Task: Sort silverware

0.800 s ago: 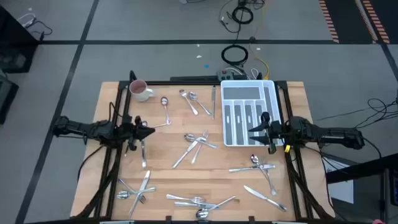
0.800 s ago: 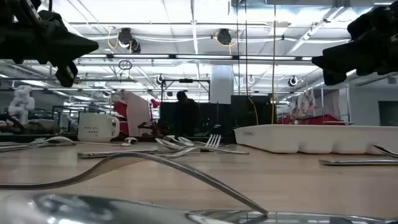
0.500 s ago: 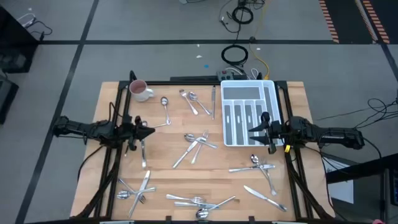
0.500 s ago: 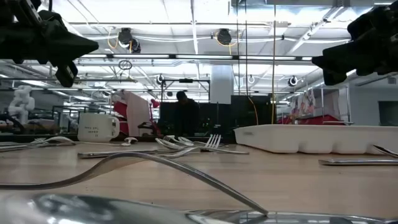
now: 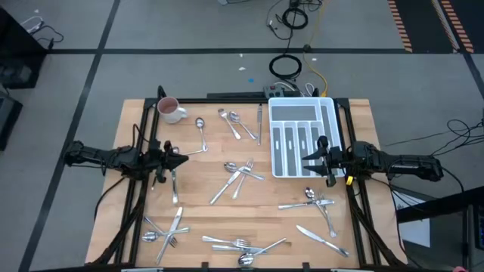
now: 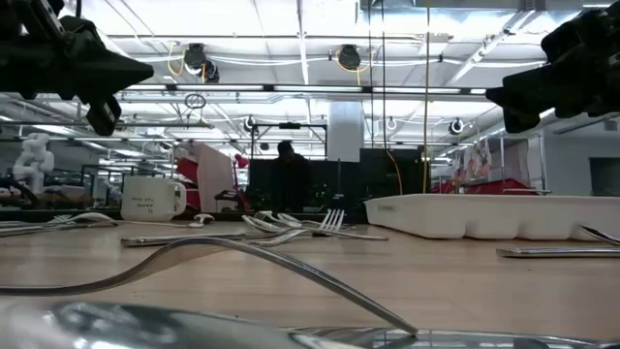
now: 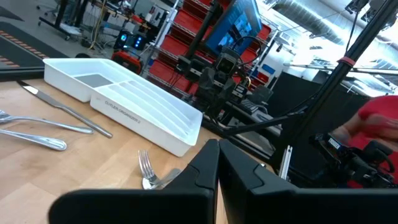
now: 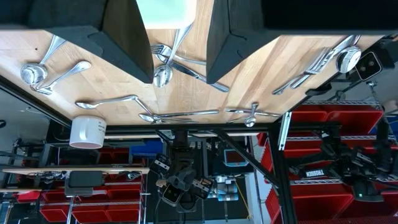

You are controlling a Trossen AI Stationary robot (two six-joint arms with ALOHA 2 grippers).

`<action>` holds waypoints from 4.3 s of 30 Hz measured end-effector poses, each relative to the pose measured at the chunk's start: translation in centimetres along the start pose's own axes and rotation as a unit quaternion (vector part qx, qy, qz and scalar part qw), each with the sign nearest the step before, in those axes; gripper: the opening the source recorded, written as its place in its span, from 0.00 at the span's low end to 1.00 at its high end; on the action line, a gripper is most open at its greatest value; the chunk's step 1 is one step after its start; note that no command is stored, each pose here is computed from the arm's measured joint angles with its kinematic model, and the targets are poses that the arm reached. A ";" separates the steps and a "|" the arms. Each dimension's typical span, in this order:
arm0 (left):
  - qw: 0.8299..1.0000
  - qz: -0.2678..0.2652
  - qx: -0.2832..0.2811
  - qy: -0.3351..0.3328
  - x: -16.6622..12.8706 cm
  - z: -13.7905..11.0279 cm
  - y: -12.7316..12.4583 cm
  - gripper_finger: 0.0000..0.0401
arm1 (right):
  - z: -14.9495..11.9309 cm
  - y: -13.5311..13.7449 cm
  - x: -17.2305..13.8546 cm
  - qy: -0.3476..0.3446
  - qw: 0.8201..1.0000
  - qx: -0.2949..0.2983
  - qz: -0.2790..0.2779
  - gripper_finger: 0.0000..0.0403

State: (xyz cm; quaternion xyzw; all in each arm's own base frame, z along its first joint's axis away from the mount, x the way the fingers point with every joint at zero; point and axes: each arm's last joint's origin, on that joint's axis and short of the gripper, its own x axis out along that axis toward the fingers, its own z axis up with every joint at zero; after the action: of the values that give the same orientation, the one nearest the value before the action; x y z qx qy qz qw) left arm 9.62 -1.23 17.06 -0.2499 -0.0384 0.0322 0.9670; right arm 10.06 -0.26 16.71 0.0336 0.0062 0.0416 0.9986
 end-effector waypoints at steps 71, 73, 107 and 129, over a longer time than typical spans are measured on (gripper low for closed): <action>0.976 0.127 -0.079 -0.161 -0.3 1.9 0.3 0.03 | 3.1 -1.3 -0.9 -0.231 0.918 0.236 -0.219 0.35; 0.972 0.116 -0.091 -0.181 -0.4 2.3 0.1 0.03 | 3.1 -1.3 -0.9 -0.234 0.915 0.250 -0.213 0.35; 0.955 0.273 0.024 0.116 2.7 16.4 -8.8 0.03 | 2.2 -1.4 -0.6 -0.187 0.926 0.235 -0.227 0.35; 0.791 0.528 -0.060 0.302 9.5 8.9 -5.4 0.29 | 1.1 -1.4 -0.4 -0.142 0.920 0.283 -0.231 0.53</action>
State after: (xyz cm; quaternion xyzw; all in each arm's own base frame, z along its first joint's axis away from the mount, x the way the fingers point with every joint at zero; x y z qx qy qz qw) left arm 18.52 -0.88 27.97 -0.2857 0.3920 0.4582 0.7448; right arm 9.78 -1.78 17.71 0.3177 -0.1166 -0.1993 0.9197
